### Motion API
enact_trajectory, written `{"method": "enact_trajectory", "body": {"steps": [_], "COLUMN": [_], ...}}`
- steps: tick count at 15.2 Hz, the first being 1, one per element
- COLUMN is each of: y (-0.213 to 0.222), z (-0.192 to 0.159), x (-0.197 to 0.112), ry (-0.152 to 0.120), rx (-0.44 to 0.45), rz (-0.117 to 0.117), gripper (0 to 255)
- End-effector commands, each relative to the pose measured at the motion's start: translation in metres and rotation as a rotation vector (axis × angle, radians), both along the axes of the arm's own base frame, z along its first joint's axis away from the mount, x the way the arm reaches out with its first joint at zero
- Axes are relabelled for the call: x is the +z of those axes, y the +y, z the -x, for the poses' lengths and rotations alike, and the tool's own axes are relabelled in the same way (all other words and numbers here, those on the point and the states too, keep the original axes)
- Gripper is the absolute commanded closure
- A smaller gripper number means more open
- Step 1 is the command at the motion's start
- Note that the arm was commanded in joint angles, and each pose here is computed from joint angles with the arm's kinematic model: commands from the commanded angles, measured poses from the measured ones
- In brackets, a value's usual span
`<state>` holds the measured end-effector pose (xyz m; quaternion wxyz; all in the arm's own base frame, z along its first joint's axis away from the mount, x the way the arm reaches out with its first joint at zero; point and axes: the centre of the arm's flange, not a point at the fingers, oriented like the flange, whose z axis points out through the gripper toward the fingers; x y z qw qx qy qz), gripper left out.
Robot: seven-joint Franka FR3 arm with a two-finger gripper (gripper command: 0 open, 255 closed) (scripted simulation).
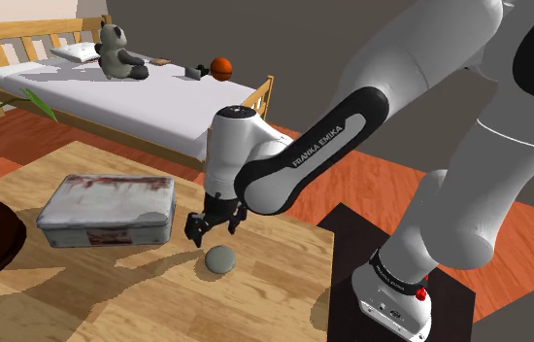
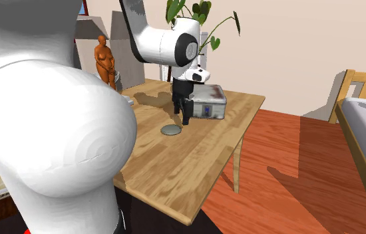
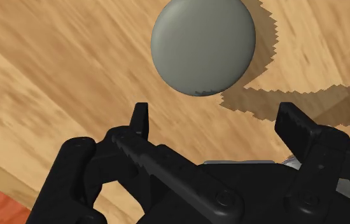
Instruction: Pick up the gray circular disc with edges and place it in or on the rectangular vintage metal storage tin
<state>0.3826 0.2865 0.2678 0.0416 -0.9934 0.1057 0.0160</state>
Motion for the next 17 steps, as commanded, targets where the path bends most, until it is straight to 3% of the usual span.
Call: {"method": "enact_trajectory", "body": {"steps": [1, 7, 15, 16, 17], "y": [-0.002, 0.001, 0.001, 0.001, 0.001], "z": [0.008, 0.009, 0.009, 0.009, 0.009], "x": [-0.002, -0.037, -0.037, -0.037, -0.037], "ry": [0.0, 0.0, 0.0, 0.0, 0.0], "rx": [-0.024, -0.024, -0.024, -0.024, -0.024], "rz": [0.0, 0.0, 0.0, 0.0, 0.0], "gripper": [0, 0, 0, 255, 255]}}
